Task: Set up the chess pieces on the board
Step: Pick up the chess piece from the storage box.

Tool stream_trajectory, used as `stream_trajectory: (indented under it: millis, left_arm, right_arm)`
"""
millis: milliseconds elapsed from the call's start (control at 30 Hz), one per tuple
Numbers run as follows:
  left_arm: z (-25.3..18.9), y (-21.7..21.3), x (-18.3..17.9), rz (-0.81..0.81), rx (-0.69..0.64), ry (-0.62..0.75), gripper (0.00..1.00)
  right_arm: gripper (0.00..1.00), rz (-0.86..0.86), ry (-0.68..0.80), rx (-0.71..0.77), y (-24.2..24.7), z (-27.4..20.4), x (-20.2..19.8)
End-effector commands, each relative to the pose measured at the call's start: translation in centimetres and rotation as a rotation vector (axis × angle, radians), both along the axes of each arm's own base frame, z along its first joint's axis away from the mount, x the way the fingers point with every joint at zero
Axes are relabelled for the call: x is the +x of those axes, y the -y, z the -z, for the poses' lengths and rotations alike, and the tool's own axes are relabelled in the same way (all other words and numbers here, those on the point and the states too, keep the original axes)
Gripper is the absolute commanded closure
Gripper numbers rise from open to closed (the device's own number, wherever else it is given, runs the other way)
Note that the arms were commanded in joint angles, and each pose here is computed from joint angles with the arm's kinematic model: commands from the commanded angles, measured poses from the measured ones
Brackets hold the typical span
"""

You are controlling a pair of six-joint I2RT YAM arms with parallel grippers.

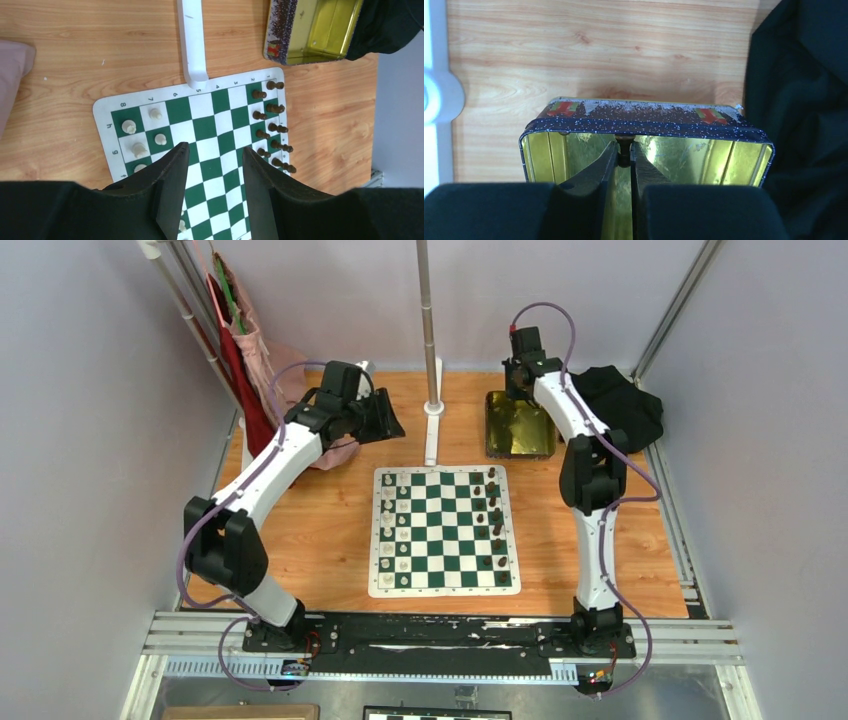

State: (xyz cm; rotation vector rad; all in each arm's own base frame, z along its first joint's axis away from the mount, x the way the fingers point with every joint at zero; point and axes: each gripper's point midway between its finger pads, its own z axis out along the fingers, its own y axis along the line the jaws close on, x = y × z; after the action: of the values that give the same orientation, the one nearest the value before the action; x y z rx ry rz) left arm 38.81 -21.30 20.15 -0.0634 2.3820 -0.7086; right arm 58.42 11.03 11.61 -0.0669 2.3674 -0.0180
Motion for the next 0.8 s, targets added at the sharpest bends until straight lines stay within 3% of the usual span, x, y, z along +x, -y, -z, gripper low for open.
stream_trajectory:
  millis: [0,200,367,767]
  left_arm:
    - [-1.8,-0.6,-1.4,0.01,-0.026,0.045,0.51]
    - [-3.3,-1.1,-3.8,0.029,-0.055,0.099,0.51]
    - [-3.7,-1.0,-5.2,0.042,-0.112,0.133,0.51]
    - [-2.9,-1.7,-6.0,0.029,-0.091,0.152,0.51]
  right_arm:
    - [1.0,-0.079,0.022,0.012,-1.1,-5.3,-2.8]
    - [1.0,-0.258,-0.061,-0.056,-5.7,-9.2,-9.9]
    - [1.0,-0.273,-0.111,-0.157,-6.2,-9.0,-13.2]
    - [1.0,-0.139,-0.104,-0.151,-3.4,-4.3,-6.4]
